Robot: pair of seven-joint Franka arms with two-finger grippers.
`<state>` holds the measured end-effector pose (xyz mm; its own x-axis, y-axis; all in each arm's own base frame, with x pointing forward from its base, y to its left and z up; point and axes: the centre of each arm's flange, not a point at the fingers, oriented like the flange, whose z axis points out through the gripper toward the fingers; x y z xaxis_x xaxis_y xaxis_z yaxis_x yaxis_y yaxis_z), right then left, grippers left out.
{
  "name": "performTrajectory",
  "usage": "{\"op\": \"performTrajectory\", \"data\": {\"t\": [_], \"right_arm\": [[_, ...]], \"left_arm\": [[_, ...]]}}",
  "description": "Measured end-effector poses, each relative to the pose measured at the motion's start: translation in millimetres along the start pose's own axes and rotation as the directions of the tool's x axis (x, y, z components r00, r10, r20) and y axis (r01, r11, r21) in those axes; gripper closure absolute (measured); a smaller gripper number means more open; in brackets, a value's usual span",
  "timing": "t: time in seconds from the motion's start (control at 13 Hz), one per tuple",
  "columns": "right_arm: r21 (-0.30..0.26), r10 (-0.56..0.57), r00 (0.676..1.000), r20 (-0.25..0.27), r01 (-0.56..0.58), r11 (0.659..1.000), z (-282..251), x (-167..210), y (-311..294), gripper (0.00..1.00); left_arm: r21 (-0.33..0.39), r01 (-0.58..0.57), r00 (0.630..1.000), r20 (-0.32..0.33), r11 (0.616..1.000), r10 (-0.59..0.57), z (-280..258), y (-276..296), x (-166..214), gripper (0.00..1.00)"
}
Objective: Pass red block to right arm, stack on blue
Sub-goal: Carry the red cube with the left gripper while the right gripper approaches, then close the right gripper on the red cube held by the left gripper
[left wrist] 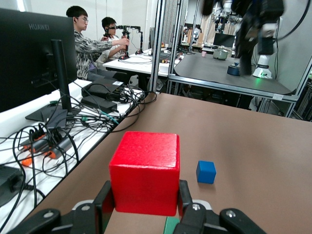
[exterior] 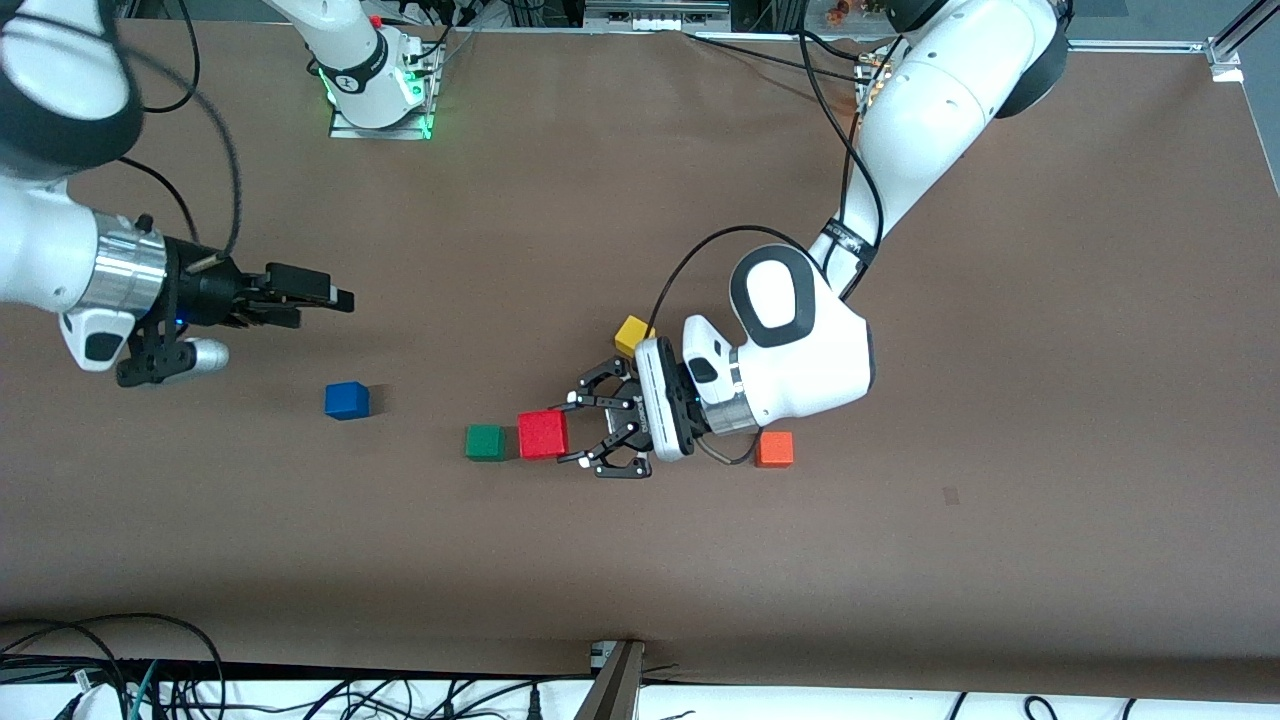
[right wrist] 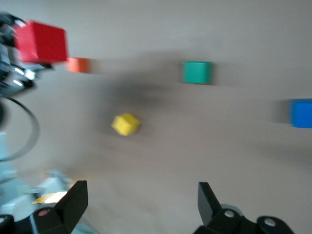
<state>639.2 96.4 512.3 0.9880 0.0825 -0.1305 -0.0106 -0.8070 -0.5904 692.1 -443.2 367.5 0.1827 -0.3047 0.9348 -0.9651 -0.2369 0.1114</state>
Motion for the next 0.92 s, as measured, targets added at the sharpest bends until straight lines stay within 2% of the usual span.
{"op": "performTrajectory", "data": {"t": [0.15, 0.23, 0.38, 0.46, 0.69, 0.77, 0.92], "right_arm": [[0.191, -0.026, 1.000, -0.013, 0.028, 0.981, 10.7, 20.4, 33.5, 0.00], [0.288, -0.044, 0.999, -0.030, 0.051, 0.956, 20.4, 31.3, 48.5, 0.00], [0.471, -0.033, 0.997, -0.063, 0.059, 0.880, 46.1, 52.2, 65.3, 0.00], [0.524, -0.016, 0.997, -0.079, 0.056, 0.850, 56.1, 62.1, 69.4, 0.00], [0.619, 0.012, 0.994, -0.112, 0.060, 0.783, 73.6, 90.2, 67.5, 0.00], [0.639, 0.008, 0.994, -0.111, 0.065, 0.767, 81.6, 96.8, 62.1, 0.00], [0.649, -0.015, 0.994, -0.104, 0.079, 0.756, 101.9, 103.3, 46.4, 0.00]], "left_arm": [[0.000, -0.011, 1.000, -0.009, 1.000, 0.011, -2.9, 5.0, 14.3, 0.44], [-0.002, -0.006, 1.000, -0.012, 1.000, 0.006, -2.6, 8.7, 20.2, 0.44], [0.004, 0.003, 1.000, -0.010, 1.000, -0.003, 2.8, 19.2, 29.9, 0.44], [0.019, 0.004, 1.000, -0.007, 1.000, -0.004, 8.8, 26.5, 33.3, 0.44], [0.040, 0.007, 1.000, -0.003, 0.999, -0.007, 26.2, 46.8, 38.1, 0.44], [0.043, 0.007, 1.000, -0.001, 0.999, -0.007, 27.0, 47.6, 38.0, 0.44], [0.047, 0.013, 1.000, 0.001, 0.999, -0.014, 25.7, 45.7, 37.3, 0.44]]}}
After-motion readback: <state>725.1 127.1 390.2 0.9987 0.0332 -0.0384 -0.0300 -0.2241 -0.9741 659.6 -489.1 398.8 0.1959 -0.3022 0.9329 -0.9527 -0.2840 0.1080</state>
